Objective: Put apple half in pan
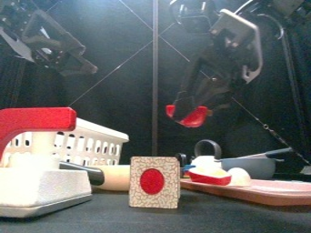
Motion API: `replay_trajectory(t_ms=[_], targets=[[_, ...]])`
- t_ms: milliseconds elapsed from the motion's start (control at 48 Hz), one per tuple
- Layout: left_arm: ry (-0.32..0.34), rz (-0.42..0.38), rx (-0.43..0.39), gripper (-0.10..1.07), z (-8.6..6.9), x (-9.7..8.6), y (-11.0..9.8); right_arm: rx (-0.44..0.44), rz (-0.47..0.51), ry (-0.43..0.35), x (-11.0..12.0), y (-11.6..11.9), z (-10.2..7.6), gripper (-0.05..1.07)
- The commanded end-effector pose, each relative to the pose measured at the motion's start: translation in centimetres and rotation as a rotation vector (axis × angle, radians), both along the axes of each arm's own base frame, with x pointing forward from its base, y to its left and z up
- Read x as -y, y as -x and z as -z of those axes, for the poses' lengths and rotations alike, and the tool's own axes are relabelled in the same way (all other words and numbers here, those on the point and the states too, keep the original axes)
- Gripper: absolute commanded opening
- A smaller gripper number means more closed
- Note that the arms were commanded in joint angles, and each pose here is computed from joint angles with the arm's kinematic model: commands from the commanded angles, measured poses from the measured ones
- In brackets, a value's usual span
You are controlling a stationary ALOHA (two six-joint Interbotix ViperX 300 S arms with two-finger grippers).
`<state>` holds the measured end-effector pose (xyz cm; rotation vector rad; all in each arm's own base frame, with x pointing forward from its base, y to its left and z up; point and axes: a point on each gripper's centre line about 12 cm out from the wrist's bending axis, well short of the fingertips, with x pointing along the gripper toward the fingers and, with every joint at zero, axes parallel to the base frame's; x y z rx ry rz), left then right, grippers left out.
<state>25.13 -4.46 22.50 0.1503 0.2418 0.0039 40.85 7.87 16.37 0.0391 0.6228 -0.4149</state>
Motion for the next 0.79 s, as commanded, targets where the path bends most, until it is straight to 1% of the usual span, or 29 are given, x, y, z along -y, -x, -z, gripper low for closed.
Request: replay_trajectory(t_ms=[0,146,229,375,458,583,771], targets=[[-0.002,0.005,0.015,1.00,-0.4,0.1,-0.2,0.064,-0.001,0.011,0.9,-1.9,-1.9,0.75],[0.004,0.002,0.006,1.00,-0.1,0.1,0.0,0.078,-0.032,-0.024,1.3,-3.4,-2.0,0.75],[-0.001,0.007,-0.006,1.00,0.3,0.1,0.2,0.069,-0.050,-0.036,1.4,-3.7,-1.4,0.75],[-0.009,0.010,-0.012,1.00,0.5,0.1,0.3,0.047,-0.031,-0.059,1.8,-4.3,-0.2,0.76],[-0.024,0.017,-0.012,1.00,0.6,0.1,0.3,0.040,-0.027,-0.058,1.9,-4.8,0.3,0.76],[-0.063,0.042,-0.005,1.00,0.7,0.3,0.4,0.050,-0.001,-0.052,2.6,-5.6,0.2,0.76],[-0.104,0.072,0.009,1.00,0.6,0.5,0.4,0.039,0.008,-0.052,2.8,-5.4,0.6,0.76]])
